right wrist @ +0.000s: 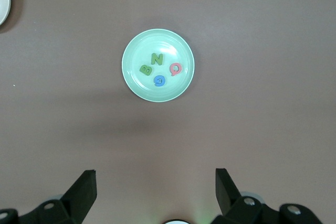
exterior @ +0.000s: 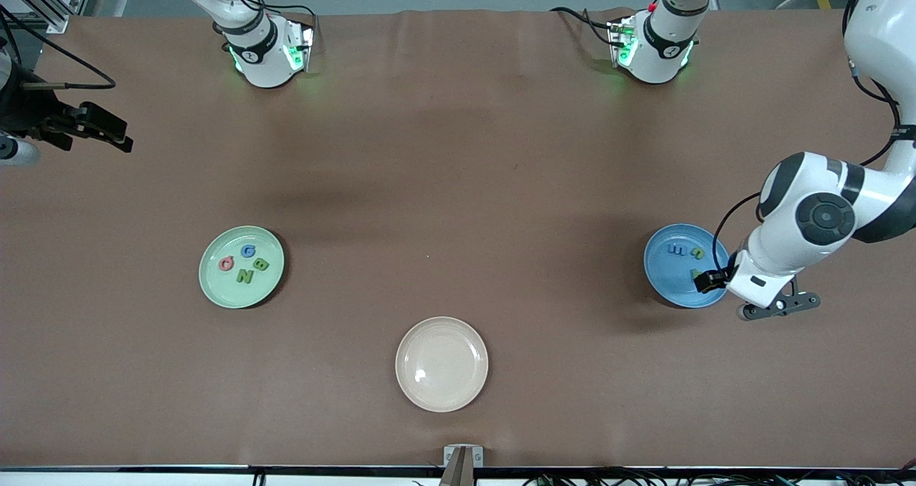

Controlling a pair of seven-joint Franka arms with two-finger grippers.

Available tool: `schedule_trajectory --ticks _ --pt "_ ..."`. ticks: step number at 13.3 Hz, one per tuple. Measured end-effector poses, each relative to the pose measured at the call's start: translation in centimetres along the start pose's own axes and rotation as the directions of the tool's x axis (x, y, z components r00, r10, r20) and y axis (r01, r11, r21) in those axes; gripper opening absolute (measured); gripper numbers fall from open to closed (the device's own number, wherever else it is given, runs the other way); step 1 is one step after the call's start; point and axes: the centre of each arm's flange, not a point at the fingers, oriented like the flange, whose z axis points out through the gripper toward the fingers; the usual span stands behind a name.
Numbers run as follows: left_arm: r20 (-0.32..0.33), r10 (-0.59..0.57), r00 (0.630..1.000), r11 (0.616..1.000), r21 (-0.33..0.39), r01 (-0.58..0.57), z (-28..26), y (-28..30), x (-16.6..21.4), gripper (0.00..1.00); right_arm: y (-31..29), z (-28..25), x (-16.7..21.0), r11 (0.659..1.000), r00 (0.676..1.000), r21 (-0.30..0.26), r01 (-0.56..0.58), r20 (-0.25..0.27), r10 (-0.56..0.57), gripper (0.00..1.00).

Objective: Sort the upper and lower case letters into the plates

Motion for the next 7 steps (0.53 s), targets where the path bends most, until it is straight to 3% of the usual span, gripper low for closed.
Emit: schedule_trajectory --ticks 5,7 --pt "0.076 0.021 0.997 0.992 -0.123 -0.011 -2.3 -0.1 0.5 0.98 -0.1 -0.4 -0.1 1.000 1.000 0.001 0.001 -0.019 -0.001 1.00" --pt "0.079 0.026 0.997 0.991 -0.129 -0.016 -3.4 -0.5 0.5 0.98 0.0 -0.6 0.1 1.000 0.999 0.001 0.001 -0.037 -0.001 1.00"
